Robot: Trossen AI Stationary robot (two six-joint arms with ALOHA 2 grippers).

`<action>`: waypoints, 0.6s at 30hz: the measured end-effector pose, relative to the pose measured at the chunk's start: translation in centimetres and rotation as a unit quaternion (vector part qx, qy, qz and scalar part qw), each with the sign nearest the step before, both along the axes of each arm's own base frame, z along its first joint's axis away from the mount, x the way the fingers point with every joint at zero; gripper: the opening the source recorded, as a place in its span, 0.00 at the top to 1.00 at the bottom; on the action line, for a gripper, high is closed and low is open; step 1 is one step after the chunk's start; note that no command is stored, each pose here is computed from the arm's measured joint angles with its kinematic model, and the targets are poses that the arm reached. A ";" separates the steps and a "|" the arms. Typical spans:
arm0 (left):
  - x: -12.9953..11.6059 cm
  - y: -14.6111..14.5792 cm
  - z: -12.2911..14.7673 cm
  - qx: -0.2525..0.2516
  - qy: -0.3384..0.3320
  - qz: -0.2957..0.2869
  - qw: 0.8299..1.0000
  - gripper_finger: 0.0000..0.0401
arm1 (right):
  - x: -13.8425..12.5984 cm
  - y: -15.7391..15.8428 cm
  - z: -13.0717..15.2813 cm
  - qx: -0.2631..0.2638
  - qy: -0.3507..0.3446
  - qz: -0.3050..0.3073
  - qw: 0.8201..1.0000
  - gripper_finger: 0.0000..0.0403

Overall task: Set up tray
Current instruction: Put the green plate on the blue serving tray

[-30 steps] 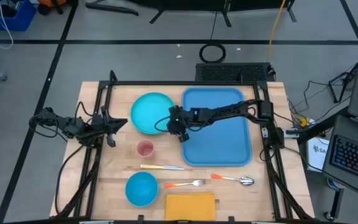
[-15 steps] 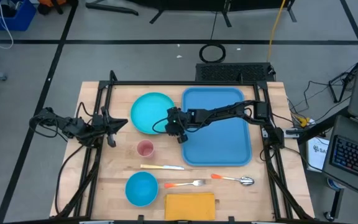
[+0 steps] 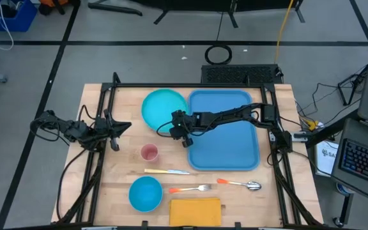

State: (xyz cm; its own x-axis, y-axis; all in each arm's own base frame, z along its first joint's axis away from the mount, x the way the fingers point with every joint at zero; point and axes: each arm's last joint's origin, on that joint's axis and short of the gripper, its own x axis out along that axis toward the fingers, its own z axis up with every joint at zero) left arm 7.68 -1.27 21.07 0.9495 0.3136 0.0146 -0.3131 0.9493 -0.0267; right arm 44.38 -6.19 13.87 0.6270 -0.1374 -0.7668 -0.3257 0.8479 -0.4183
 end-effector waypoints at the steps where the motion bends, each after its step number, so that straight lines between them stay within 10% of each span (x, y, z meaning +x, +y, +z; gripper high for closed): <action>1: 0.0 0.0 0.0 0.000 0.000 0.000 1.000 0.94 | 0.0 0.0 0.0 -0.001 0.000 0.000 1.000 0.98; 18: 0.0 0.0 -0.1 0.000 0.002 0.000 1.000 0.94 | 0.4 1.6 0.2 -0.080 -0.001 0.007 0.997 1.00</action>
